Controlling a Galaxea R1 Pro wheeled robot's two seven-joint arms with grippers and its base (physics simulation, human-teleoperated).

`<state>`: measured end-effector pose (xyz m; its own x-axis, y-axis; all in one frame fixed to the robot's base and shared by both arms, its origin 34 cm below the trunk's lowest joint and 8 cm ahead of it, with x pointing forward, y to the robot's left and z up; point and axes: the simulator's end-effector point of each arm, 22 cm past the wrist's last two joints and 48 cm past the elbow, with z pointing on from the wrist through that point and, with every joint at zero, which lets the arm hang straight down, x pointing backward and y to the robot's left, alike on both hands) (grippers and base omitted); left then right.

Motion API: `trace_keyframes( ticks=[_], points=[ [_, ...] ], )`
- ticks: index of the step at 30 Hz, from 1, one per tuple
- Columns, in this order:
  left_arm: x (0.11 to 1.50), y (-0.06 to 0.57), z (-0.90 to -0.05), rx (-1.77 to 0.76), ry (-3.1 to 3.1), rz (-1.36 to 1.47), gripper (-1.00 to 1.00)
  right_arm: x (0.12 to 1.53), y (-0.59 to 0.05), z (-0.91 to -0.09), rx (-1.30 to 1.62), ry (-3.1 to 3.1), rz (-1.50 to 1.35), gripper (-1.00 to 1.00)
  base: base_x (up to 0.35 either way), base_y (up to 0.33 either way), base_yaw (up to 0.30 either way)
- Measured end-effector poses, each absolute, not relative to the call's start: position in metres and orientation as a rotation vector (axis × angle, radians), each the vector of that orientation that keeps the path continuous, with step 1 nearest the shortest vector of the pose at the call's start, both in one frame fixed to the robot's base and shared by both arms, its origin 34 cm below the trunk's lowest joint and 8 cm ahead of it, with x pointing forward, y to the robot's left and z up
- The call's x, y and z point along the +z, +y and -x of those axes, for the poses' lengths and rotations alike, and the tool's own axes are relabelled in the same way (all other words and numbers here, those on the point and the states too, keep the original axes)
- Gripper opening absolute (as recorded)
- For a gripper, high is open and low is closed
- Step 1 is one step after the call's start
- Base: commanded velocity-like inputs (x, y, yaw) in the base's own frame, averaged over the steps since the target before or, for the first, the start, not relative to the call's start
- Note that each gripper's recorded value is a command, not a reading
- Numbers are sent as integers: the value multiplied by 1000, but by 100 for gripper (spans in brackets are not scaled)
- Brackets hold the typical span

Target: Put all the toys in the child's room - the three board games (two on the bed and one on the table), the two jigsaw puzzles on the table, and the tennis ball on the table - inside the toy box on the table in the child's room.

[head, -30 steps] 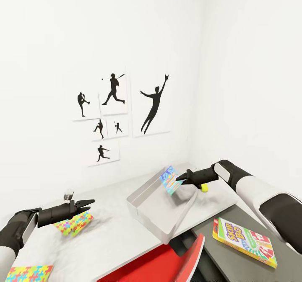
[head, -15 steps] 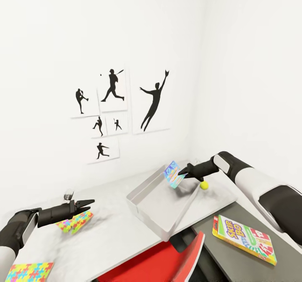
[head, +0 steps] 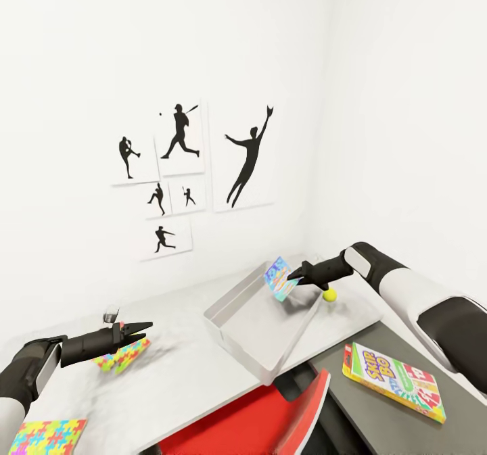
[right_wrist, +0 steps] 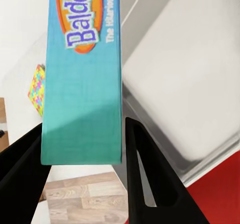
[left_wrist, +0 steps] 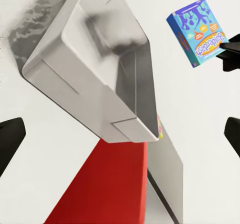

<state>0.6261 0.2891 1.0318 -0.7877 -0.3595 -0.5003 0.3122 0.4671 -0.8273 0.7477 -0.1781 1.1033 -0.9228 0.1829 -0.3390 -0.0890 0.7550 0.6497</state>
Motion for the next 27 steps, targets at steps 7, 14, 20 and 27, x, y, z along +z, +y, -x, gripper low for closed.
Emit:
trace_keyframes(
  ticks=[7,14,20,27],
  points=[
    [1026,289,-626,-1355,2086,47,100,1099,-180,-751,974,2570,-76,-100,0,0,0],
    [1021,299,-626,-1344,2100,65,100,1106,-179,-760,973,2554,-69,-100,0,0,0],
    [1062,315,-649,-1334,2098,82,100,1114,-172,-766,973,2534,-22,-100,0,0,0],
    [1102,331,-673,-1308,2073,80,100,1131,-162,-777,983,2506,9,-100,0,0,0]
  ],
)
